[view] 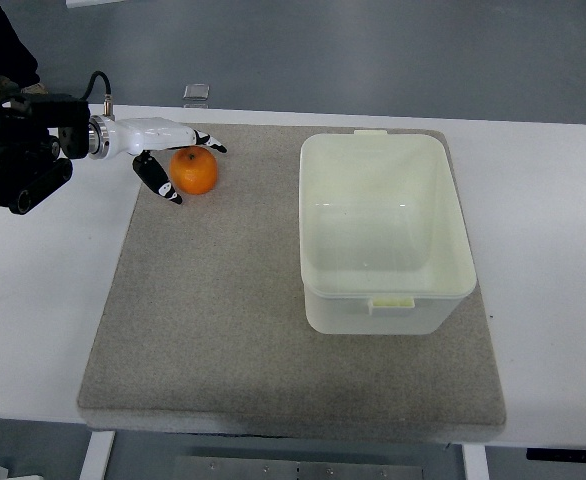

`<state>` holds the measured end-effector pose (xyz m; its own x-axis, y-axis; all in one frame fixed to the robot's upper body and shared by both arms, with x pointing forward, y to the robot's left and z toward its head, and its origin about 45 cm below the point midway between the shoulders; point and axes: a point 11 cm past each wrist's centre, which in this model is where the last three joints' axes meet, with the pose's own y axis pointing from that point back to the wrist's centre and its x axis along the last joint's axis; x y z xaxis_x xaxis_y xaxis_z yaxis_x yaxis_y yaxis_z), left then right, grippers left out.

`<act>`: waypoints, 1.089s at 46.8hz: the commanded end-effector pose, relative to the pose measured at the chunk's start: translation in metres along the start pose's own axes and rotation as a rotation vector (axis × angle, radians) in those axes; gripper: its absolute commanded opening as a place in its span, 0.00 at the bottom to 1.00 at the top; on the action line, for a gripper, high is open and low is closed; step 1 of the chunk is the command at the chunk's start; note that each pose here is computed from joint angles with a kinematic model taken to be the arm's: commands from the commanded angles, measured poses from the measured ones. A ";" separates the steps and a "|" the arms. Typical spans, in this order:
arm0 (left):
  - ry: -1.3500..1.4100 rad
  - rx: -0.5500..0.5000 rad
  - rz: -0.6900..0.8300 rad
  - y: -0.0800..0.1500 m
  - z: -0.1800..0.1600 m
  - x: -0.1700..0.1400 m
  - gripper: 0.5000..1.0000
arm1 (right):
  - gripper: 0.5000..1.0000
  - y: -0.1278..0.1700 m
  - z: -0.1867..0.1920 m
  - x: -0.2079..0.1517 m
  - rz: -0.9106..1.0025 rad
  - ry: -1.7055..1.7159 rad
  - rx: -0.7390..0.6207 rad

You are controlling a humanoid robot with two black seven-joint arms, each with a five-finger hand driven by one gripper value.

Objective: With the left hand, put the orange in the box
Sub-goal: 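Close the left hand fingers around the orange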

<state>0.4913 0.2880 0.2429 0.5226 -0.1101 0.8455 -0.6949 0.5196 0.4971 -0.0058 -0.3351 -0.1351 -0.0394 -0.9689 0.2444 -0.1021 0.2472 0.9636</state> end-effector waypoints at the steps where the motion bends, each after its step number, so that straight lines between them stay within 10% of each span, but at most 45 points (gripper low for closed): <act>1: -0.010 0.004 -0.006 0.000 -0.001 -0.001 0.80 | 0.89 0.000 0.000 0.000 0.000 0.000 0.000; 10: -0.018 0.007 -0.010 0.001 -0.002 -0.002 0.67 | 0.89 0.000 0.000 0.000 0.000 0.000 0.000; 20: -0.021 0.007 -0.011 0.001 -0.002 -0.002 0.30 | 0.89 0.000 0.000 0.000 0.000 0.000 0.000; 24: -0.024 0.009 -0.011 0.001 -0.002 -0.002 0.01 | 0.89 0.000 0.000 0.000 0.000 0.000 0.000; 51: -0.055 0.015 0.032 0.004 -0.001 0.024 0.00 | 0.89 0.000 0.000 0.000 0.000 0.000 0.000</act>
<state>0.4989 0.2896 0.2583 0.4828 -0.1404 0.8644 -0.7143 0.5080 0.4814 -0.0058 -0.3351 -0.1351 -0.0394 -0.9689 0.2444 -0.1021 0.2472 0.9636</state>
